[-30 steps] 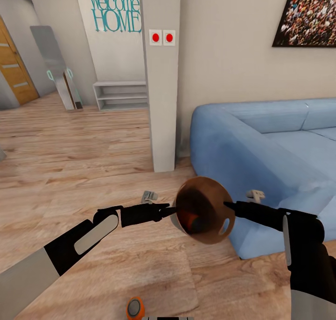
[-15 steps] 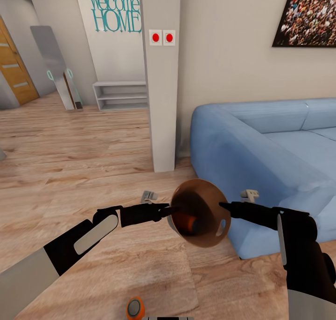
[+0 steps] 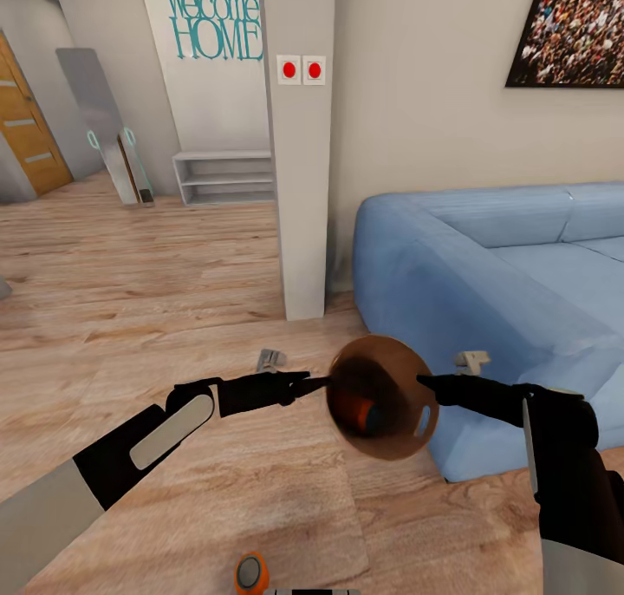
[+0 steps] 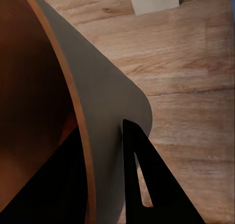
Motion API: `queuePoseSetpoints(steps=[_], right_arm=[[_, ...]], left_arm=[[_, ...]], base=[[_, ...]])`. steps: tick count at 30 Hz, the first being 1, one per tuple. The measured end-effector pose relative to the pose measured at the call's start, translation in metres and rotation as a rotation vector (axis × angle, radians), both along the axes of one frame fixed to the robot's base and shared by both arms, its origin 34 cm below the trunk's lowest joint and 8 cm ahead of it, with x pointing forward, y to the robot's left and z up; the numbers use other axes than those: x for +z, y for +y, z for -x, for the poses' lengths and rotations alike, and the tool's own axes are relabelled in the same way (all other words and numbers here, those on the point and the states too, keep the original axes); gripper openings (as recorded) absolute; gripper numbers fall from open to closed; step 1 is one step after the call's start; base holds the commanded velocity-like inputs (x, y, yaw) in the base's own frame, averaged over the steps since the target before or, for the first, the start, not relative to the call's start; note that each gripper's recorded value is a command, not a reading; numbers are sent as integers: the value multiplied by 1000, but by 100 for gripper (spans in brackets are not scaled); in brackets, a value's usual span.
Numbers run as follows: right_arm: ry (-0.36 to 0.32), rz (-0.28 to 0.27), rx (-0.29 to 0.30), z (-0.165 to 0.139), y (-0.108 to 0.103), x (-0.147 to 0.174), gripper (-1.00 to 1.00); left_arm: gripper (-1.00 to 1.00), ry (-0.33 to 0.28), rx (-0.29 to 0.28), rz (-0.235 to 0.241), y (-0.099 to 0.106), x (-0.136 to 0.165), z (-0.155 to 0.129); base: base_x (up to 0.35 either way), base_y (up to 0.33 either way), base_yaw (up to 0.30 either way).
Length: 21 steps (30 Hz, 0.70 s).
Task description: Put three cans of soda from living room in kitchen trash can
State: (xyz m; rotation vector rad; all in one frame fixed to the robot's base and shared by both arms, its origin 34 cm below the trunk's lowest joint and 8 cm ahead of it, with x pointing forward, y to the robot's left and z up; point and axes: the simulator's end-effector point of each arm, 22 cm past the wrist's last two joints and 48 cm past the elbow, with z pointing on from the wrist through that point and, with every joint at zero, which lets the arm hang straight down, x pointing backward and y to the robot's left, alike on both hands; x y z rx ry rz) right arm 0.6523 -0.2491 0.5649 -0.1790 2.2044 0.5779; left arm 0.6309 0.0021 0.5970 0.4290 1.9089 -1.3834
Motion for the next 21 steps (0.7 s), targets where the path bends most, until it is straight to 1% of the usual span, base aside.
queuePoseSetpoints(steps=[3,6,7,8,11,13,16,18,19,21], right_arm=[[13,55,0,-2,-3,-11,-100],[26,102,-5,-2,-8,-19,-100],[30,122,-5,-1,-8,-23,-100],[32,140,-2,-1,-7,-25,-100],[37,163,-4,-1,-6,-29,-100],[42,182,-4,-1,-7,-32,-100],[47,192,6,0,-2,-35,-100],[52,191,12,1,3,-36,-100],[58,189,7,2,3,-40,-100],[53,222,-4,0,-2,-44,-100]], left_arm=[[100,6,14,-23,9,-6,-6],[100,21,9,-56,12,-18,-5],[100,21,15,-74,16,-23,-6],[100,26,15,-82,16,-27,-5],[100,38,25,-89,20,-33,-8],[100,43,27,-105,23,-40,-8],[100,48,12,-126,17,-49,-3],[100,49,7,-131,13,-53,-2],[100,53,11,-124,12,-53,-3],[100,60,19,-129,14,-57,-4]], base=[[0,0,0],[0,0,0],[0,0,0],[0,0,0],[0,0,0],[0,0,0],[0,0,0],[0,0,0],[0,0,0],[0,0,0]])
